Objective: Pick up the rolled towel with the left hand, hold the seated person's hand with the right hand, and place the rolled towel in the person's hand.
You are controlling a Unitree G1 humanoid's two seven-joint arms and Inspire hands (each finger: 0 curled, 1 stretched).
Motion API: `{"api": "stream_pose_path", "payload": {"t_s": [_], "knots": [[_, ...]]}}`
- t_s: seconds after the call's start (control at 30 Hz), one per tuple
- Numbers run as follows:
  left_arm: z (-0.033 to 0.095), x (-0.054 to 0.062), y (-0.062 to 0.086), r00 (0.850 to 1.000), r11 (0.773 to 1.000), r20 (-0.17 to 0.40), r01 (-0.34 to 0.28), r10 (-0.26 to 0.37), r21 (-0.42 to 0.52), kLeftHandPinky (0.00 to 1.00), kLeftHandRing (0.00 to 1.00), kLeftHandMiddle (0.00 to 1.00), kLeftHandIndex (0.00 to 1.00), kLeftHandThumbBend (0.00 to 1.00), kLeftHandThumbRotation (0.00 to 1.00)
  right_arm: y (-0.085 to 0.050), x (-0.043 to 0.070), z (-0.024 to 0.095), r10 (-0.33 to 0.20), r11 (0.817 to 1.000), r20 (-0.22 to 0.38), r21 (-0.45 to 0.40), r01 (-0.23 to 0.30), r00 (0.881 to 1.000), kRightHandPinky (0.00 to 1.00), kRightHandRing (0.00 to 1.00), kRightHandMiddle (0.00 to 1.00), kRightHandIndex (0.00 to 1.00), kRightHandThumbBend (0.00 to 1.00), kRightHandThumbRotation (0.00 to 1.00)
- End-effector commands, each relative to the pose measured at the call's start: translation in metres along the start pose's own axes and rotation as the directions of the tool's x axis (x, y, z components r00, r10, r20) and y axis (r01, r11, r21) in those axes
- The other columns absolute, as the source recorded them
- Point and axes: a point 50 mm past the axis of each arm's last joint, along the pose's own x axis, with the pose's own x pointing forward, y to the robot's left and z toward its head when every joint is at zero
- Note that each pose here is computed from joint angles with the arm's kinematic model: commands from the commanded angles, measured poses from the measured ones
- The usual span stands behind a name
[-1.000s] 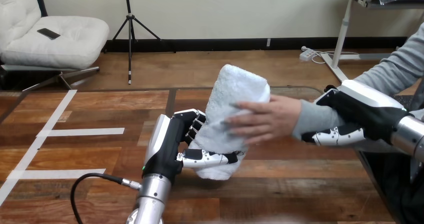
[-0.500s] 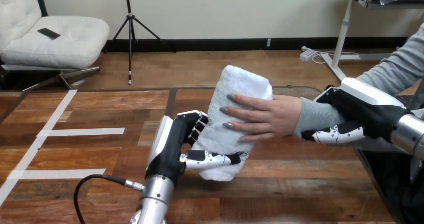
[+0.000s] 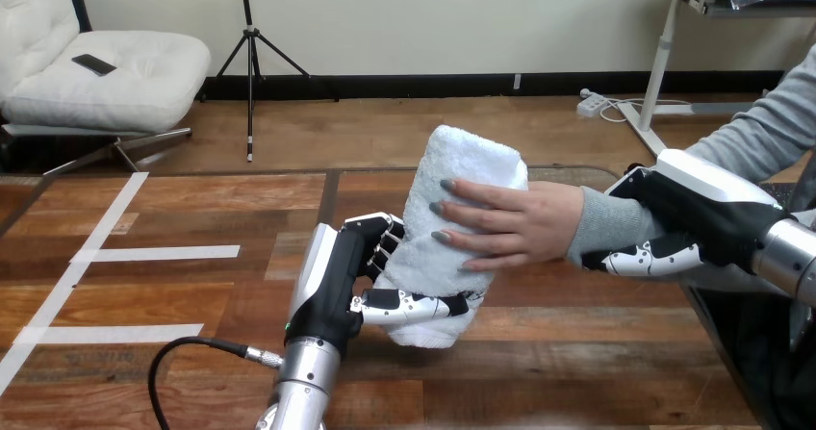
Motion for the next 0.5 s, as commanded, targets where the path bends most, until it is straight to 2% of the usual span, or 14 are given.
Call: {"api": "stream_pose_path", "payload": {"t_s": [0.0, 0.47], "knots": [[0.0308, 0.0266, -0.0049, 0.992, 1.000, 0.127, 0.015, -0.013, -0.010, 0.30, 0.34, 0.39, 0.41, 0.66, 0.00, -0.0407, 0.0130, 0.0258, -0.172, 0.985, 0.117, 0.014, 0.171, 0.978, 0.17, 0.22, 0.29, 0.33, 0.34, 0.34], [0.0330, 0.0282, -0.0086, 0.992, 1.000, 0.125, 0.026, -0.025, -0.014, 0.30, 0.34, 0.39, 0.41, 0.65, 0.00, -0.0385, 0.0133, 0.0278, -0.169, 0.986, 0.129, 0.014, 0.169, 0.977, 0.18, 0.22, 0.29, 0.33, 0.35, 0.35]]}}
